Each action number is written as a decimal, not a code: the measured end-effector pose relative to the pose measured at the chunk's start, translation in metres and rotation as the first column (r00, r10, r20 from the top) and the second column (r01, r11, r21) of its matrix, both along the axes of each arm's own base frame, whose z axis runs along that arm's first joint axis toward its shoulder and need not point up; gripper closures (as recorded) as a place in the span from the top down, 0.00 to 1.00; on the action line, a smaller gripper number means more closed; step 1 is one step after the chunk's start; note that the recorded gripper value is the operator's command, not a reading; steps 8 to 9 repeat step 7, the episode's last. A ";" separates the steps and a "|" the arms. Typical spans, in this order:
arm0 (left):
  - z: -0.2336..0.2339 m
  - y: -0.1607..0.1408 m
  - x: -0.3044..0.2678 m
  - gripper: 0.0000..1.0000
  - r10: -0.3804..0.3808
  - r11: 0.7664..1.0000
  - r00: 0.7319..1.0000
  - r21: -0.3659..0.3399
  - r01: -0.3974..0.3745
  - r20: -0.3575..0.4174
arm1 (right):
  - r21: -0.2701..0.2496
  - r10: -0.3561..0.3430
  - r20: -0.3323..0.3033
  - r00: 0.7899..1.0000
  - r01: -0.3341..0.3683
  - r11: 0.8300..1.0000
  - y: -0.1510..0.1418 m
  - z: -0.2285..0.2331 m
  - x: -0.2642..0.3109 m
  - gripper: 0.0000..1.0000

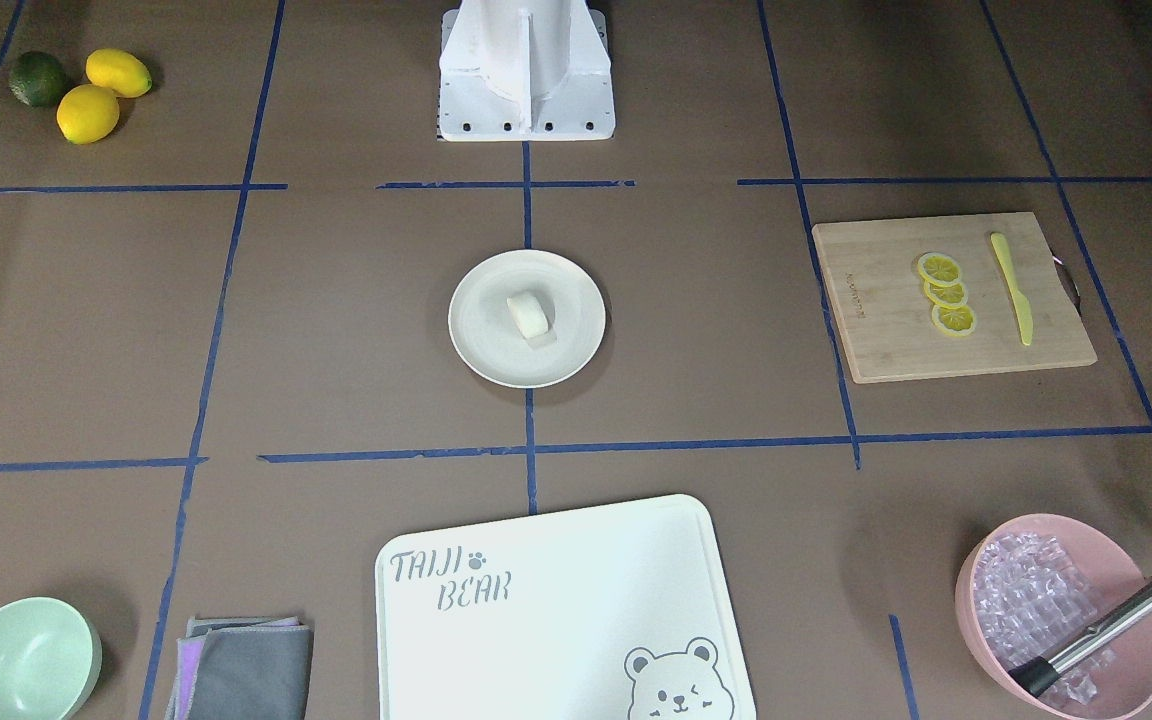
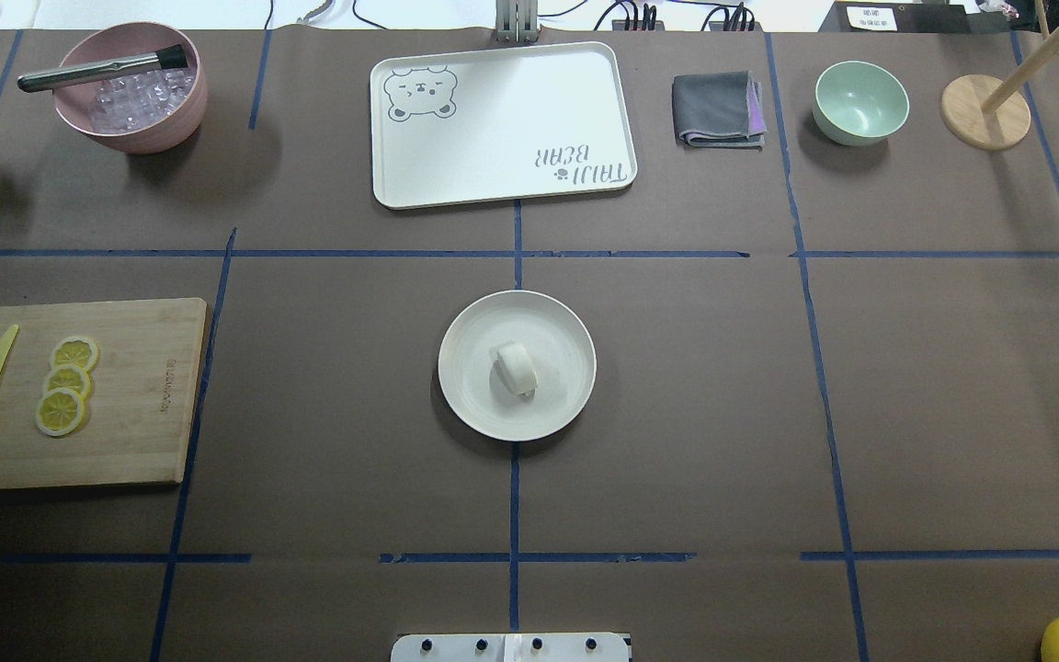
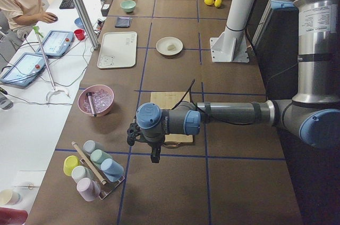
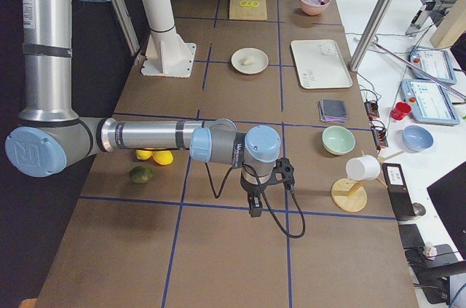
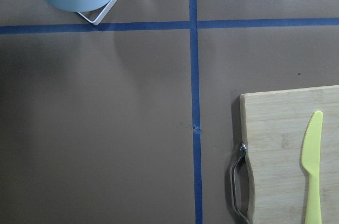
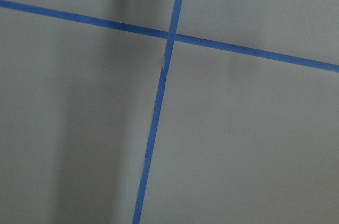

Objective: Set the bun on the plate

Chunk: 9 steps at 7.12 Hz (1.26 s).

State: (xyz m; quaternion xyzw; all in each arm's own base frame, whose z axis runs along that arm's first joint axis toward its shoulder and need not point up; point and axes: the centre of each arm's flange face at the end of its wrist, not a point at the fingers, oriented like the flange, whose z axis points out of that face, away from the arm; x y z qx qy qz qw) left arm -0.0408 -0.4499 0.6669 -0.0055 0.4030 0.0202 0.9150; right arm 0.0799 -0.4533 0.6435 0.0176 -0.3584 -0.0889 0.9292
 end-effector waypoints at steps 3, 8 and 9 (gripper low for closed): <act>0.001 0.001 0.000 1.00 -0.001 1.000 1.000 -0.003 0.001 0.000 | 0.000 0.000 0.000 1.000 0.000 1.000 0.000 0.000 0.000 1.00; 0.002 0.003 0.000 1.00 -0.001 1.000 1.000 -0.005 0.001 0.000 | 0.000 0.000 0.000 1.000 0.000 1.000 0.000 0.000 0.000 1.00; 0.002 0.003 0.000 1.00 -0.001 1.000 1.000 -0.005 0.001 0.000 | 0.000 0.000 0.000 1.000 0.000 1.000 0.000 0.000 0.000 1.00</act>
